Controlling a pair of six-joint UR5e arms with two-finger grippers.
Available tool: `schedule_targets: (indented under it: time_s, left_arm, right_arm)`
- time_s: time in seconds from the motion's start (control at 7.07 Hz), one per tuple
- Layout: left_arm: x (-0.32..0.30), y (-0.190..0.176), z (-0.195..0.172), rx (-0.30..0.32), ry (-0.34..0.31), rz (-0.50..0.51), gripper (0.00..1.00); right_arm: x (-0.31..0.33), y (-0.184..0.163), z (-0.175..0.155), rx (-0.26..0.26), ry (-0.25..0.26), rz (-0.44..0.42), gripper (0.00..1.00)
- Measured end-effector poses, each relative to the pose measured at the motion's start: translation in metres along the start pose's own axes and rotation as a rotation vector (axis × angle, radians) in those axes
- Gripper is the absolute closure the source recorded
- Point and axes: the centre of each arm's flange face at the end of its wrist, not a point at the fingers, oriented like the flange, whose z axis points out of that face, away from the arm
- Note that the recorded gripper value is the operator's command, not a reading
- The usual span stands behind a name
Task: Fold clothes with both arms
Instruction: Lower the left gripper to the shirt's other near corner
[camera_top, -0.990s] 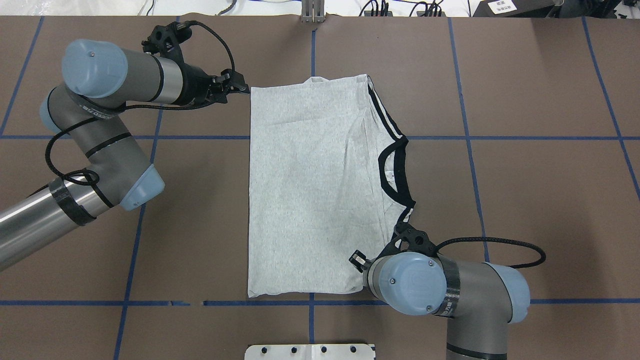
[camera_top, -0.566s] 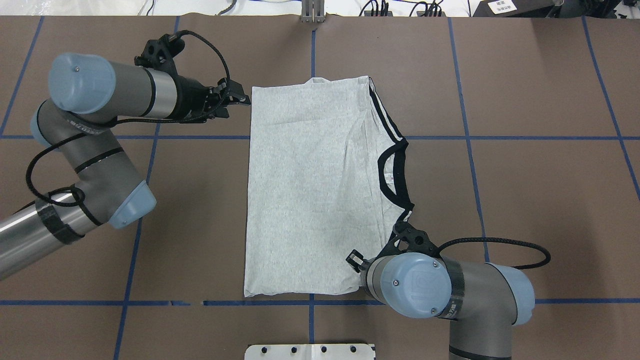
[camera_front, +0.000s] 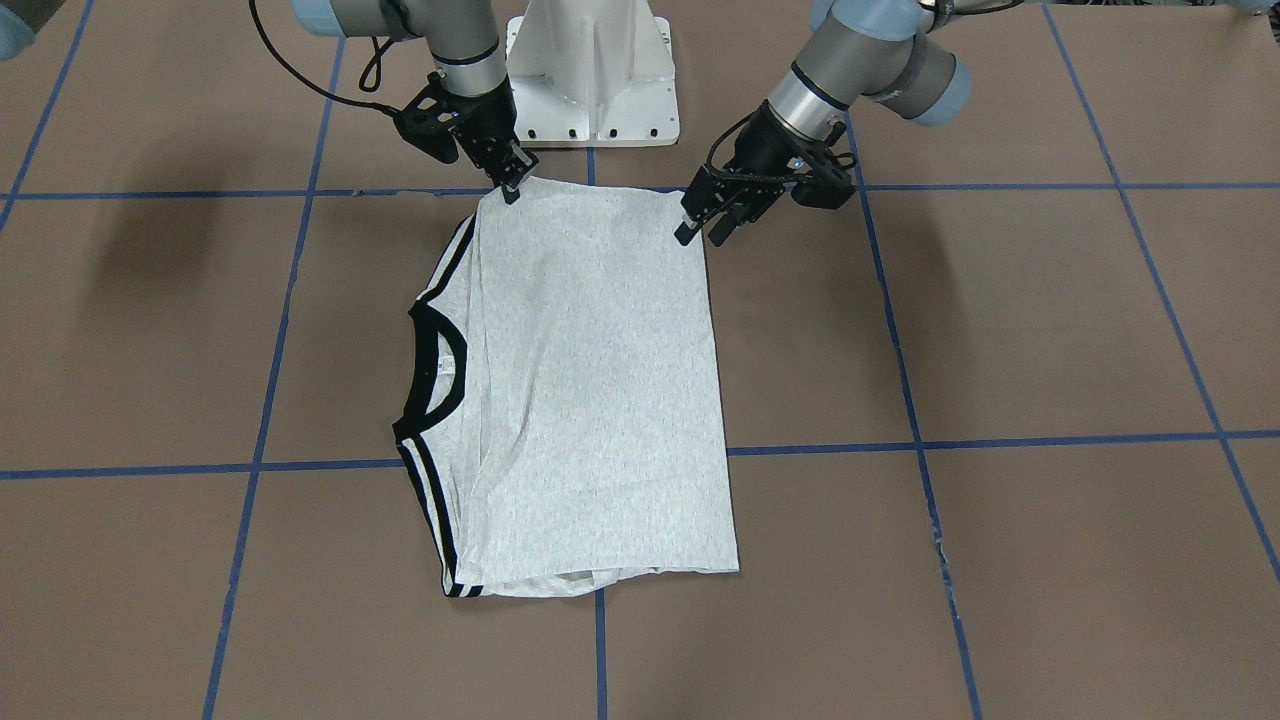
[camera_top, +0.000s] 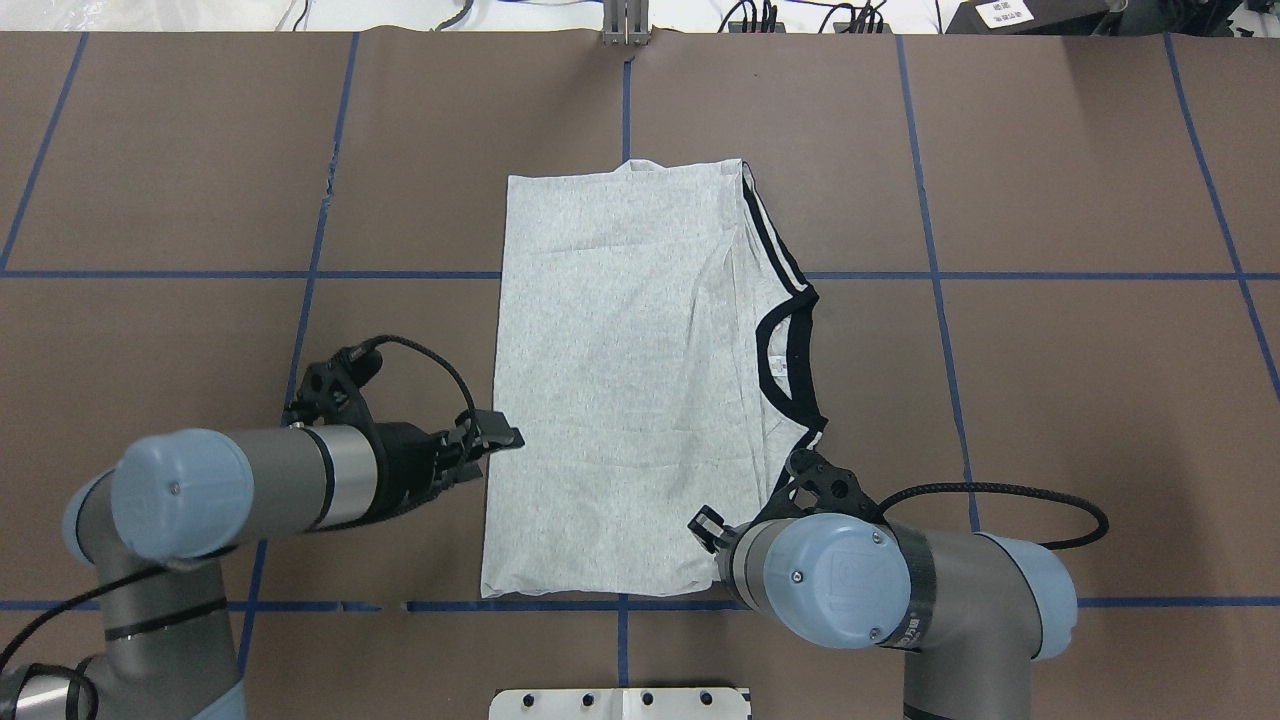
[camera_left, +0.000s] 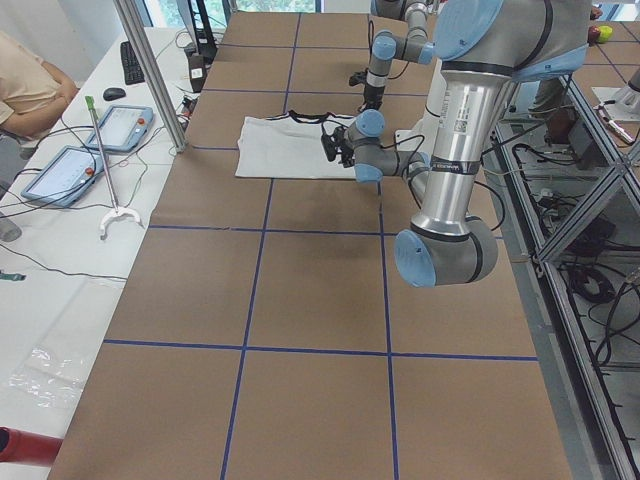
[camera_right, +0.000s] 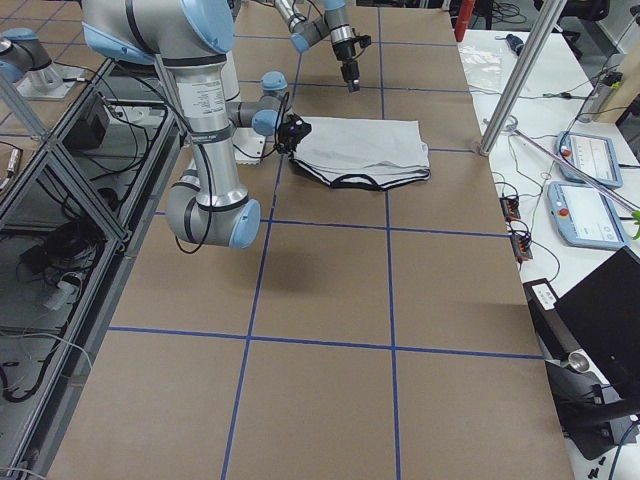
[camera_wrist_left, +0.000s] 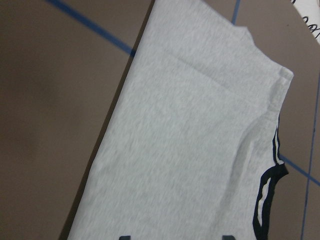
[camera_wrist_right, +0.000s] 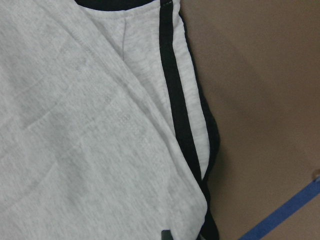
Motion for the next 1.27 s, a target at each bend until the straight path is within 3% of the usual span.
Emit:
schedule_targets:
  time_s: [0.42, 0.85, 1.13, 1.27]
  left_arm:
    - [-0.029, 0.077, 0.012, -0.029, -0.178, -0.049, 0.30]
    - [-0.048, 0.097, 0.028, -0.031, -0.228, -0.047, 0.32]
    - [-0.049, 0.098, 0.032, -0.028, -0.232, -0.042, 0.47]
    - [-0.048, 0.097, 0.032, -0.024, -0.230, -0.042, 0.47]
  right_arm:
    - [0.000, 0.001, -0.001, -0.002, 0.000, -0.002, 1.00]
    - [0.001, 0.000, 0.000, -0.002, 0.001, -0.002, 1.00]
    - [0.001, 0.001, 0.000, -0.003, 0.001, -0.003, 1.00]
    - [0.000, 0.000, 0.000, -0.002, 0.001, -0.003, 1.00]
